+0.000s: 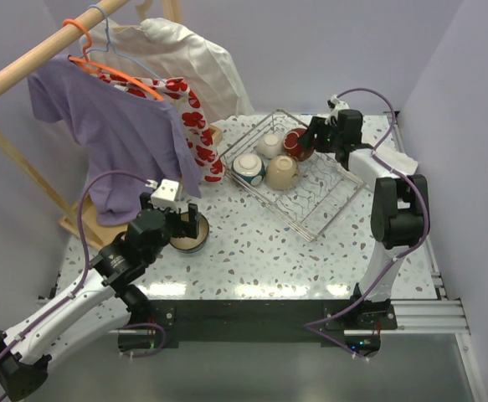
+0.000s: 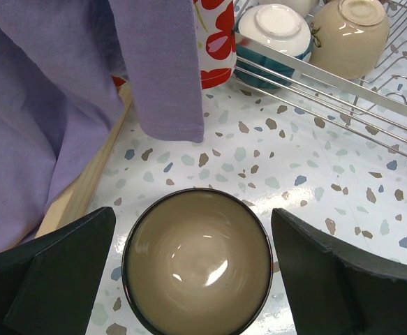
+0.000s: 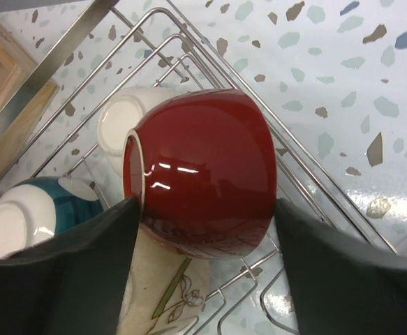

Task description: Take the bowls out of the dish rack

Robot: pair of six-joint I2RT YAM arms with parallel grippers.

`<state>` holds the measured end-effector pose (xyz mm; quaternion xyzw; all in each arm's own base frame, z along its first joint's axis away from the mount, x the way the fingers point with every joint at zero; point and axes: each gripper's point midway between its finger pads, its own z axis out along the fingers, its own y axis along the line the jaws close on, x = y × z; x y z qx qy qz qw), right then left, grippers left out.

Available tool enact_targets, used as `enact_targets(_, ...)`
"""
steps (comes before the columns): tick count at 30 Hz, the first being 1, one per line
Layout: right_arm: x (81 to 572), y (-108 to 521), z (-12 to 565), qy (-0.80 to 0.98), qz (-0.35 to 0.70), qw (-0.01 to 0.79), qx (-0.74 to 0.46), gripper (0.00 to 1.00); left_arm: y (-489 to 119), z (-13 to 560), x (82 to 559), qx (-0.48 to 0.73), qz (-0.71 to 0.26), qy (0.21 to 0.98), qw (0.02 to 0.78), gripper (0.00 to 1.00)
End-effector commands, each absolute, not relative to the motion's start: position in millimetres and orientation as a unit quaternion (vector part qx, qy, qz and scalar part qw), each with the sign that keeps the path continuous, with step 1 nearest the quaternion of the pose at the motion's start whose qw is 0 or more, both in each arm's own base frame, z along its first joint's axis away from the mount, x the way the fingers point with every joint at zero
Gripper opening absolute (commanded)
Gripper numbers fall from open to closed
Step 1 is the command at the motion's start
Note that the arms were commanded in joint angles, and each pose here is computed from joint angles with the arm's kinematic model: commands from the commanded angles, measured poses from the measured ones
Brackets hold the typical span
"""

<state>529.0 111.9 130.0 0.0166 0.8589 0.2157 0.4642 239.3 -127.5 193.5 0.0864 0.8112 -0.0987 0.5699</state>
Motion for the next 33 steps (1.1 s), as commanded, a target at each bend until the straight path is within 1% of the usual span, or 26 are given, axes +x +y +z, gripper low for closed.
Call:
enact_targets(1,518.2,137.6,173.7,0.834,0.262,0.484,-0.028,0.40,-129.3,206.0,243.7,0.085,-0.106,0.797,0.588,0.99)
enact_targets(2,517.5,138.3,171.8,0.836,0.263,0.480,-0.028,0.37,-129.5,206.0,243.6,0.086,-0.106,0.797,0.588,0.99)
enact_targets(5,517.2,139.0,168.5,0.839,0.263,0.476,-0.029,0.37,-129.7,206.3,243.4,0.086,-0.107,0.797,0.588,0.99)
enact_targets(9,518.5,138.1,159.3,0.844,0.258,0.469,-0.023,0.48,-130.1,206.3,243.6,0.087,-0.108,0.797,0.588,0.98)
enact_targets(13,519.3,139.1,153.9,0.847,0.262,0.462,-0.024,0.49,-130.2,205.9,243.7,0.087,-0.107,0.797,0.588,0.98)
enact_targets(15,519.3,141.9,153.5,0.845,0.269,0.461,-0.029,0.51,-130.9,205.8,243.4,0.088,-0.108,0.798,0.587,0.98)
enact_targets(16,519.1,143.1,154.7,0.844,0.272,0.461,-0.032,0.54,-130.4,204.9,243.3,0.088,-0.107,0.798,0.586,0.98)
enact_targets(18,519.4,146.7,156.5,0.840,0.281,0.462,-0.039,0.54,-130.1,205.5,243.6,0.087,-0.107,0.798,0.587,0.98)
enact_targets(22,515.8,157.1,163.3,0.830,0.311,0.460,-0.056,0.50,-130.1,206.6,243.5,0.087,-0.108,0.797,0.588,0.98)
enact_targets(24,516.7,158.9,167.1,0.826,0.316,0.462,-0.058,0.50,-129.3,205.6,243.6,0.086,-0.106,0.798,0.587,0.98)
enact_targets(25,516.8,159.3,167.1,0.826,0.317,0.462,-0.059,0.52,-129.8,205.3,243.2,0.087,-0.107,0.798,0.587,0.98)
enact_targets(26,516.6,159.5,167.2,0.826,0.318,0.462,-0.059,0.56,-129.9,206.7,243.3,0.087,-0.108,0.797,0.588,0.98)
enact_targets(28,516.8,160.7,169.4,0.824,0.321,0.463,-0.062,0.61,-130.2,206.0,243.0,0.088,-0.108,0.797,0.588,0.98)
enact_targets(33,515.7,165.1,172.5,0.819,0.333,0.461,-0.070,0.61,-129.5,207.4,243.2,0.086,-0.108,0.796,0.589,0.98)
